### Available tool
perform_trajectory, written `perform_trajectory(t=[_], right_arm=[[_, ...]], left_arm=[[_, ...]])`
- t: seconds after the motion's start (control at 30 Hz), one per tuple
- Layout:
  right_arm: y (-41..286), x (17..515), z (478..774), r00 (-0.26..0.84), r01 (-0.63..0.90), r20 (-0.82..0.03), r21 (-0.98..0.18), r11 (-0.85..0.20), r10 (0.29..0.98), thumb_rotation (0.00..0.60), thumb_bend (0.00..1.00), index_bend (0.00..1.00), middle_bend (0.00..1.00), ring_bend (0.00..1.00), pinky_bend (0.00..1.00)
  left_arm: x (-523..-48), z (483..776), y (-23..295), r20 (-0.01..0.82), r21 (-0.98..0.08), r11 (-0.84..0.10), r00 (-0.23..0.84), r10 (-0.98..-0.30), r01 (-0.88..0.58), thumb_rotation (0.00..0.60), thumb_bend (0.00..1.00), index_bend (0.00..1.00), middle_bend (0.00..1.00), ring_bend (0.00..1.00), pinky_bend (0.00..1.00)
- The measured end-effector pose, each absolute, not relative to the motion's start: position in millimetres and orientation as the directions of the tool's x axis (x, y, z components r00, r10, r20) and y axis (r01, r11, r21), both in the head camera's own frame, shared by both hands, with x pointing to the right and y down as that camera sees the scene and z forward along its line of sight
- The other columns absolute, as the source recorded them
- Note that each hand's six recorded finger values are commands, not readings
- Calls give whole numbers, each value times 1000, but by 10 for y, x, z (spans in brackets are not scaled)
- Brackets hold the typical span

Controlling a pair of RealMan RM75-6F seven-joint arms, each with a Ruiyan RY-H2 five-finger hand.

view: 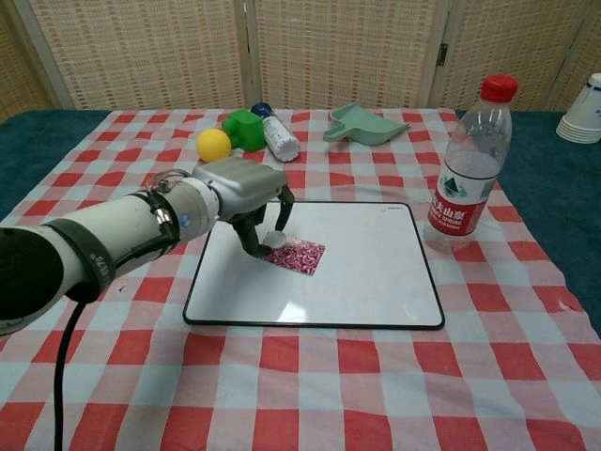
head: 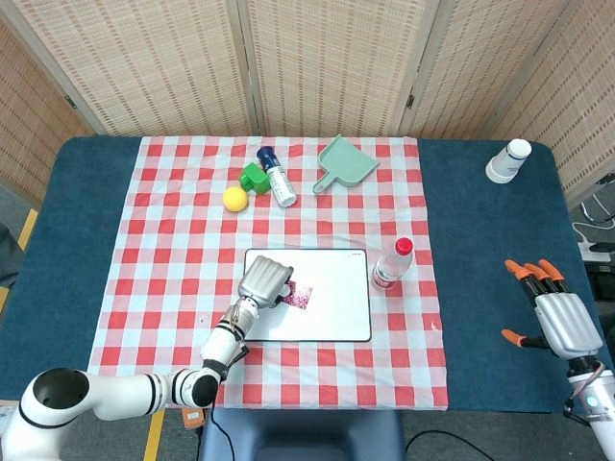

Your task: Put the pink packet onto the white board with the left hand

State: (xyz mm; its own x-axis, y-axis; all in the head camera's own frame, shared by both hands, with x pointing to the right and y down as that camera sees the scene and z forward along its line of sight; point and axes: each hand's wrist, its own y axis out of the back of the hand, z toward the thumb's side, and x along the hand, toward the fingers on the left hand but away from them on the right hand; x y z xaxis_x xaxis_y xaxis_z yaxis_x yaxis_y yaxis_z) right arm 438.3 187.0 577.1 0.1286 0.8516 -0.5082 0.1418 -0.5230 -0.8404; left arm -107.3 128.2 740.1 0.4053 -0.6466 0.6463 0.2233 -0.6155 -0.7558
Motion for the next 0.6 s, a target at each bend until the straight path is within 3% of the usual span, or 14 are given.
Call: perform_trajectory(t=[0.6], right_arm=[[1865,4400,5757,127,149,-507,-840,-522,853,600,27,34,152,57,63]], left_arm=[[-903,7400,1304,620,-771,-615,413,-667,165,600,294,516,1000,1000,1000]])
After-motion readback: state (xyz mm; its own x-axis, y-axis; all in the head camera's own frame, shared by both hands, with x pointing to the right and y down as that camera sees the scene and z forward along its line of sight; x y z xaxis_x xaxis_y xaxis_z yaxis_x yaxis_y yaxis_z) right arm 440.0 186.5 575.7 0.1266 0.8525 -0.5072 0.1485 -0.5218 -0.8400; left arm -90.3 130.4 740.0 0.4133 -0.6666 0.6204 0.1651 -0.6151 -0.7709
